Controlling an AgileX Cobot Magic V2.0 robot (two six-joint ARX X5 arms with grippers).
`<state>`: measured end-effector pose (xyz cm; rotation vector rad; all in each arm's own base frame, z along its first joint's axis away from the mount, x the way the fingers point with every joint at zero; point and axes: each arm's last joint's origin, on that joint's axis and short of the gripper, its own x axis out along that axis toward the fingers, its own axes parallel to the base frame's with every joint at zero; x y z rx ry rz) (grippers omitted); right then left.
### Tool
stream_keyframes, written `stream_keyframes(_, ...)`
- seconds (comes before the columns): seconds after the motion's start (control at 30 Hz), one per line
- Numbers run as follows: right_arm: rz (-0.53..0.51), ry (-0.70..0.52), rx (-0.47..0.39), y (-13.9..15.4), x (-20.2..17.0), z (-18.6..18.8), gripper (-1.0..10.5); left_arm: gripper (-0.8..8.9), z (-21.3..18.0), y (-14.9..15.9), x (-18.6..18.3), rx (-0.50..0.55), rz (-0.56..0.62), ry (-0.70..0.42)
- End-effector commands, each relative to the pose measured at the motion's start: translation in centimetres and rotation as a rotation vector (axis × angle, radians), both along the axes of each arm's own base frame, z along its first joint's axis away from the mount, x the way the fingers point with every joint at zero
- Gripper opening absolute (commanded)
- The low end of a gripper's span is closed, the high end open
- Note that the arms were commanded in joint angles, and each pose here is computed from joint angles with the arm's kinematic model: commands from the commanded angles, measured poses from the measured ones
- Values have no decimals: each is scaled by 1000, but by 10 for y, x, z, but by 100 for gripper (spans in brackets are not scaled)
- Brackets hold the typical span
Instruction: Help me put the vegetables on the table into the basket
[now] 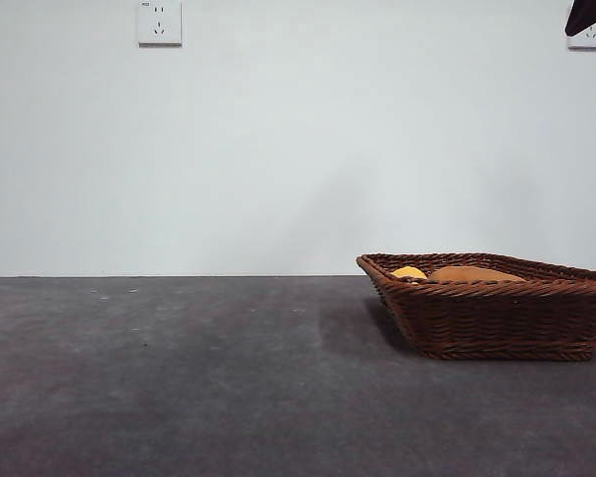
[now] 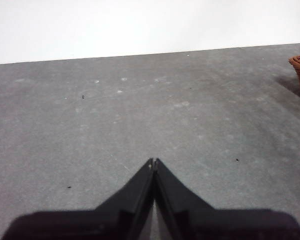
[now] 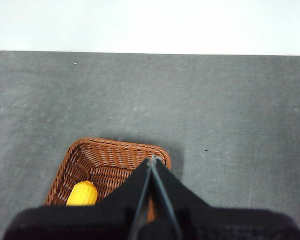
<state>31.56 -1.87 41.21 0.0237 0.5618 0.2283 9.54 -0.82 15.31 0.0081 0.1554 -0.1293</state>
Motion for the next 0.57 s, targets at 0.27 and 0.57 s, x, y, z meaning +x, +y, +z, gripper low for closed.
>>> stream_keyframes(0.27,-4,8,6,0,3,-3,2,-4,-4,0,1,12,-1,9)
stream_keyframes(0.57,-48,14,-19,-3,3,-5,1,-4,-4,0,1,13,-1,18)
